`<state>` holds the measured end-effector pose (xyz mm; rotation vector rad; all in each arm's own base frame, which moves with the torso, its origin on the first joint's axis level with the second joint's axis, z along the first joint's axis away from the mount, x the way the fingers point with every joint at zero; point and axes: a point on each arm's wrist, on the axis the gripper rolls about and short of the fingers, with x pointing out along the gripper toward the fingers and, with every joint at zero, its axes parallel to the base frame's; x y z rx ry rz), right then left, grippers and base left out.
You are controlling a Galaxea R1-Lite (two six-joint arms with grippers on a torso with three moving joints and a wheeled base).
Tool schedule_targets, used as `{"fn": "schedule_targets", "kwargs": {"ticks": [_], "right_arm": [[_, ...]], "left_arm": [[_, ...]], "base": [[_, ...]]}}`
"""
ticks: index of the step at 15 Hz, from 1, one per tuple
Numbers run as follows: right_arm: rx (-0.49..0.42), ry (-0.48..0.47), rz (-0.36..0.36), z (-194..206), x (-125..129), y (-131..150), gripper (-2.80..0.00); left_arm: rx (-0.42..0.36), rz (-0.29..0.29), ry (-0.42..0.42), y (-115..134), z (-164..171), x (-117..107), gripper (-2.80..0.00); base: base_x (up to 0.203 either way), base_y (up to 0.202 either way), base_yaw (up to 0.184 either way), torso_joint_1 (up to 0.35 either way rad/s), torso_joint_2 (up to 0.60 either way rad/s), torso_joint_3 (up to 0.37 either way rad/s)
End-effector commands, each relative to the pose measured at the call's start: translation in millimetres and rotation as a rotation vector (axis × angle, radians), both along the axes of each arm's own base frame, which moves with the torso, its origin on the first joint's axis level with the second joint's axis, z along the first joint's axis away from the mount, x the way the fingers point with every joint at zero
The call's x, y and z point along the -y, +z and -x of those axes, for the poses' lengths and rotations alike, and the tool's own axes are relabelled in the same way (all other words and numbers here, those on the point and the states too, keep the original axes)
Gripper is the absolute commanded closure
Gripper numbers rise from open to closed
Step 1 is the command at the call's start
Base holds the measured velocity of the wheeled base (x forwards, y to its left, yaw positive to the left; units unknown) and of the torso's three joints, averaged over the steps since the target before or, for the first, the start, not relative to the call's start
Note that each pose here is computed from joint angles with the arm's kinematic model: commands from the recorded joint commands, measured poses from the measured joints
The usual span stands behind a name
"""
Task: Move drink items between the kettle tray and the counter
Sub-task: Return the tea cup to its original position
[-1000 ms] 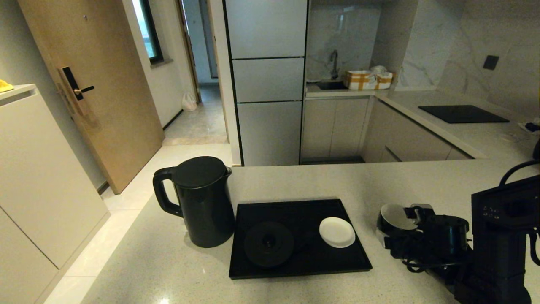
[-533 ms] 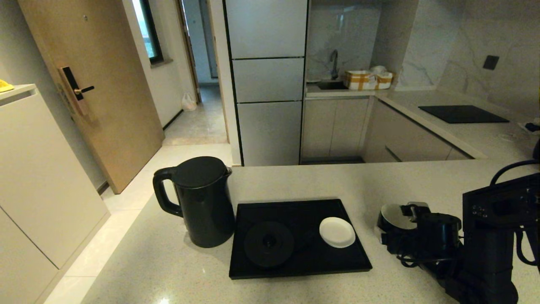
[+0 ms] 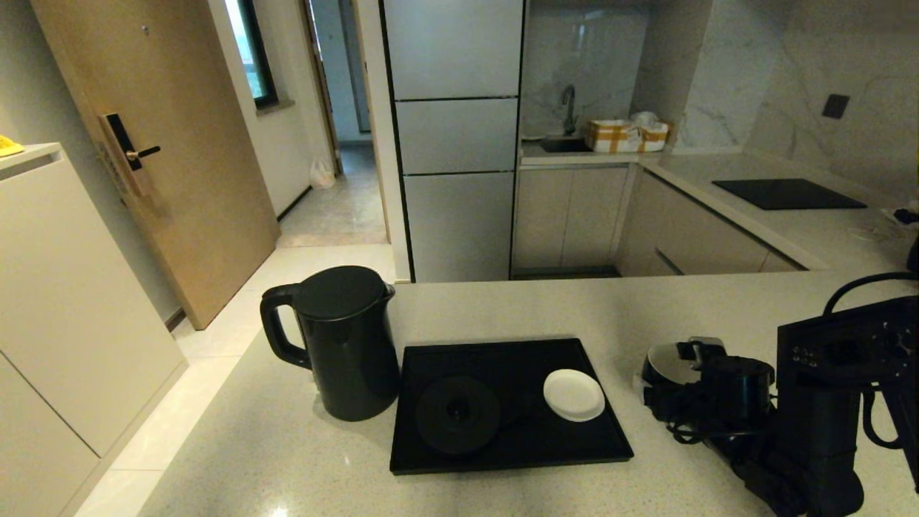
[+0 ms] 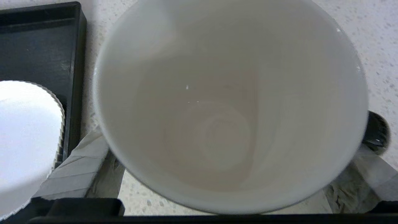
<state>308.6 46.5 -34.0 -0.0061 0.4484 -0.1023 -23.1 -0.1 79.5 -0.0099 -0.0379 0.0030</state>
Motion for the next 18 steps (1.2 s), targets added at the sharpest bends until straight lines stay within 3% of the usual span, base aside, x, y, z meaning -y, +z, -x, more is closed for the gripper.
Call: {"fn": "schedule_targets", "kwargs": {"ticks": [1,6,7,15,18], "right_arm": [[0.009,0.000,-0.002,-1.8,-0.7,-0.5,-2.80],[0.009,-0.001,0.000,-7.2,-1.3,-6.8,-2.80],[0.010,0.000,0.000,-7.7,-1.7,-7.0,0.00],[0.006,0.003,0.002,-6.9,-2.6,-7.9,0.00],[0.039,0.031,-0.004,-0.4,-12.0,9.3,0.00]], "left_arm": [[-0.001,0.001,0.000,0.0,-0.1,0.0,0.00],[-0.001,0.001,0.000,0.0,-0.1,0.0,0.00],[-0.001,0.001,0.000,0.0,-0.1,0.0,0.00],[-0.001,0.001,0.000,0.0,-0.1,0.0,0.00],[-0.001,0.001,0.000,0.0,-0.1,0.0,0.00]], "base": [[0.000,0.000,0.000,0.000,0.00,0.000],[0.000,0.000,0.000,0.000,0.00,0.000],[0.000,0.000,0.000,0.000,0.00,0.000],[0.000,0.000,0.000,0.000,0.00,0.000],[0.000,0.000,0.000,0.000,0.00,0.000]]}}
